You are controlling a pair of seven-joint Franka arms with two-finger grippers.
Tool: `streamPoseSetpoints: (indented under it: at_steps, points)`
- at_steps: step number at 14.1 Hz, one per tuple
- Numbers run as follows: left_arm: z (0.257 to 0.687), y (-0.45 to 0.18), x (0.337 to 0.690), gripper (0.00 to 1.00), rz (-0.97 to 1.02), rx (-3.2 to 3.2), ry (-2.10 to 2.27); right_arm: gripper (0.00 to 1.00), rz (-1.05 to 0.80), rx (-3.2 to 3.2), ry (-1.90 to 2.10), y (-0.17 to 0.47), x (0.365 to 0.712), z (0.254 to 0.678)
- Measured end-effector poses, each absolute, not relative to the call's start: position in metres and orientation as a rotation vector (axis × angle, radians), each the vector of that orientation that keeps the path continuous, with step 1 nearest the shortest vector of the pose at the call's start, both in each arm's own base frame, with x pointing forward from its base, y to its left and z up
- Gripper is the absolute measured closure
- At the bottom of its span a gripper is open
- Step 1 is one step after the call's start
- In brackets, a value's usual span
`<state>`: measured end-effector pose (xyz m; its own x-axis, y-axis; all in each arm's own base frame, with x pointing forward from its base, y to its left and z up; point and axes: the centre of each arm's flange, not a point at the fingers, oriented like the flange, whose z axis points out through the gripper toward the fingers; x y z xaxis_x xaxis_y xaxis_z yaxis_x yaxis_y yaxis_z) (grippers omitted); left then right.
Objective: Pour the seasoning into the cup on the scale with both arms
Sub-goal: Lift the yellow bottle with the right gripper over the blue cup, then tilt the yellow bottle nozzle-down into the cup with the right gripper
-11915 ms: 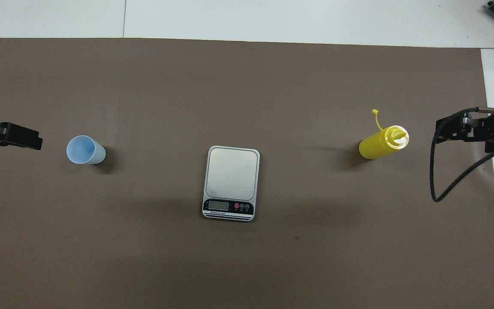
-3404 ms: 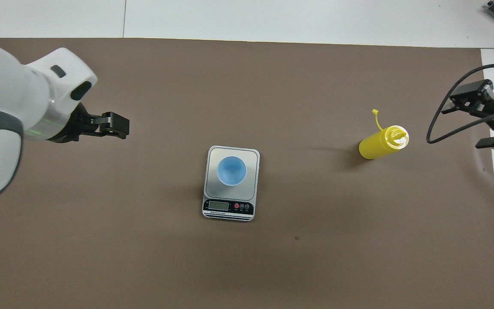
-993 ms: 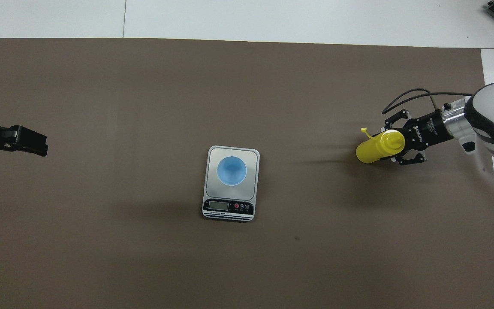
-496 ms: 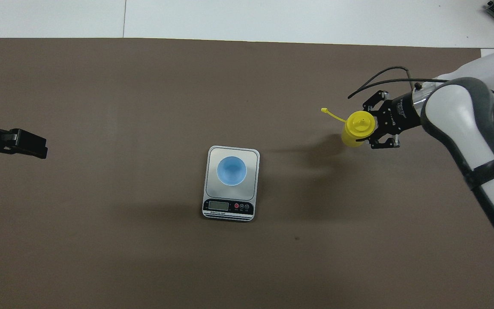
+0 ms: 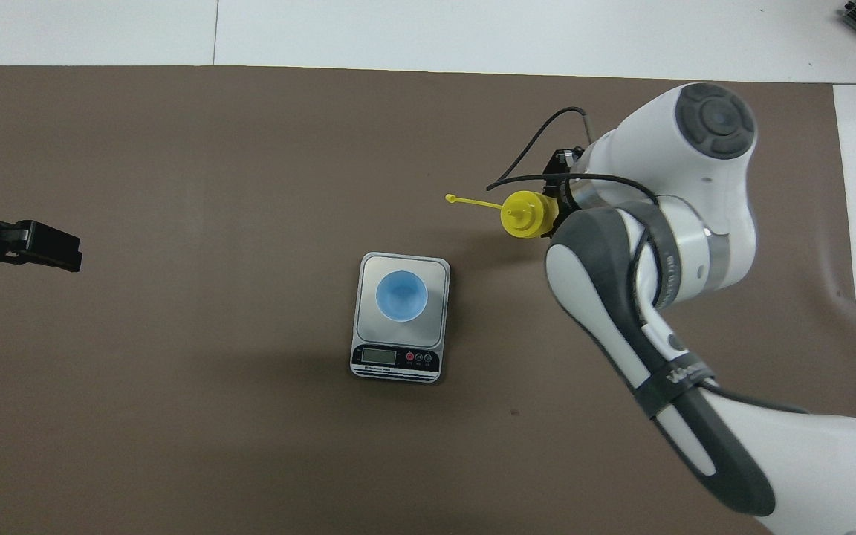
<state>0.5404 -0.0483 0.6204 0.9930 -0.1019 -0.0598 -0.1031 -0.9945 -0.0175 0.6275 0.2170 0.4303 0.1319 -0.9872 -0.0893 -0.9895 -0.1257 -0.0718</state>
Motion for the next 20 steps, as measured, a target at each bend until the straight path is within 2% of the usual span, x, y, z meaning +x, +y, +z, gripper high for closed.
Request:
streamPoseSetpoints:
  at_steps: [8, 15, 20]
  points:
    - [0.621, -0.038, 0.541, 0.00, 0.089, -3.119, 0.135, 0.53, -0.491, -2.482, 1.701, 0.310, 0.600, 0.441]
    - [0.621, -0.039, 0.542, 0.00, 0.081, -3.119, 0.139, 0.53, -0.854, -2.693, 1.354, 0.334, 0.567, 0.419]
    - [0.621, -0.040, 0.542, 0.00, 0.081, -3.119, 0.144, 0.53, -1.118, -2.770, 1.149, 0.330, 0.563, 0.420]
